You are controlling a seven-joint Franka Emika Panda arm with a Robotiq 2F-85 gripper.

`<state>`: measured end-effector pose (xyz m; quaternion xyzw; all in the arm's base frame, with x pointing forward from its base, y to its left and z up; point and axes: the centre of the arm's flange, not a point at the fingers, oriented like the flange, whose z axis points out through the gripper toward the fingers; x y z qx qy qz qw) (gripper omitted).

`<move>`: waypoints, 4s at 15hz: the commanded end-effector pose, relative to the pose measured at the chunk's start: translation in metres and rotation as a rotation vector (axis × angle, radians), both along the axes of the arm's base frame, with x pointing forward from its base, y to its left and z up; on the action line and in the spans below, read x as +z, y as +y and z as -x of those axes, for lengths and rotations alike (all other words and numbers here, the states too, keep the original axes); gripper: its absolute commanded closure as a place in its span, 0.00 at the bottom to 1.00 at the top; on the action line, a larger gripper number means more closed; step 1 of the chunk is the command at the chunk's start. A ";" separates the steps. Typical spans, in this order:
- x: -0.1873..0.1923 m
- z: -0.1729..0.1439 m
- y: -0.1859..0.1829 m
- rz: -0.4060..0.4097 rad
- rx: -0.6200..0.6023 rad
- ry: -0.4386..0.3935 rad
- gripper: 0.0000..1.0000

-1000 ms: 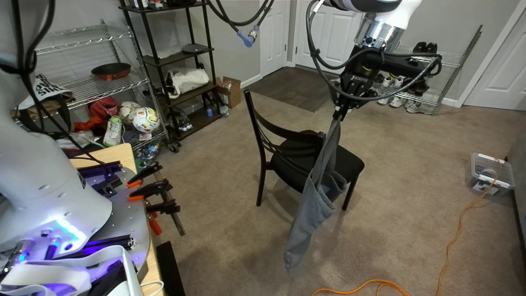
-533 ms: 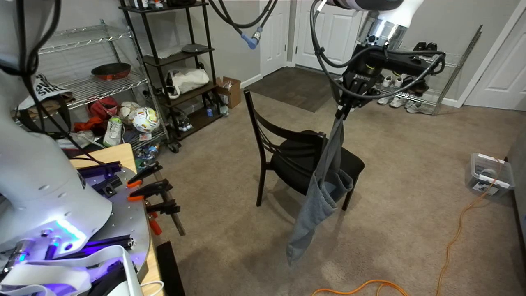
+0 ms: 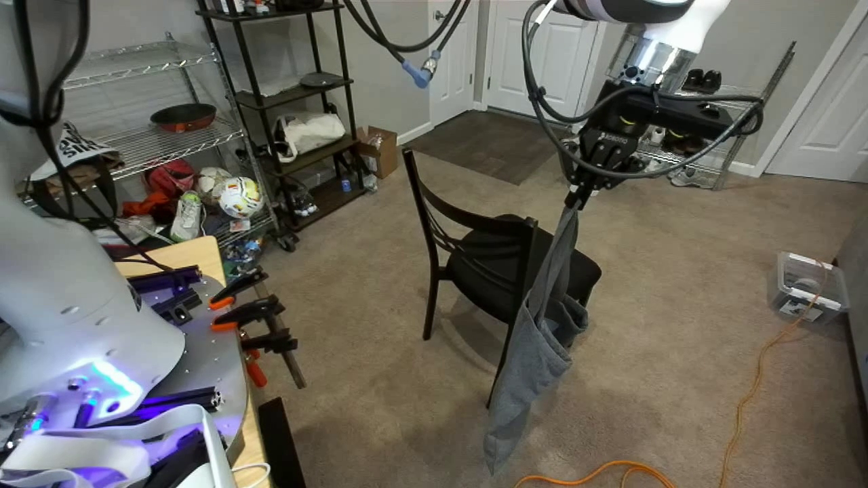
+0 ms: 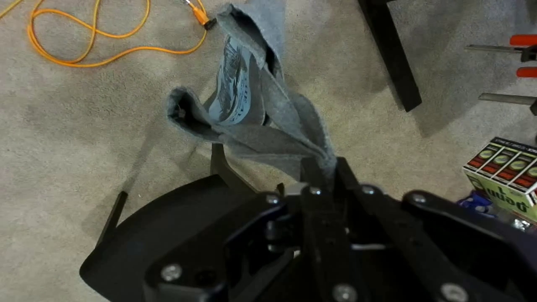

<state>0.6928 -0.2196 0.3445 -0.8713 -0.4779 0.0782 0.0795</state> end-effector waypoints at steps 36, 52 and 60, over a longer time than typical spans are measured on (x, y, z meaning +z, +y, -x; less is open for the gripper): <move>0.007 -0.079 0.120 0.004 0.200 -0.111 0.97; 0.002 -0.061 0.093 -0.032 0.168 -0.125 0.97; 0.002 -0.058 0.064 -0.030 0.129 -0.127 0.97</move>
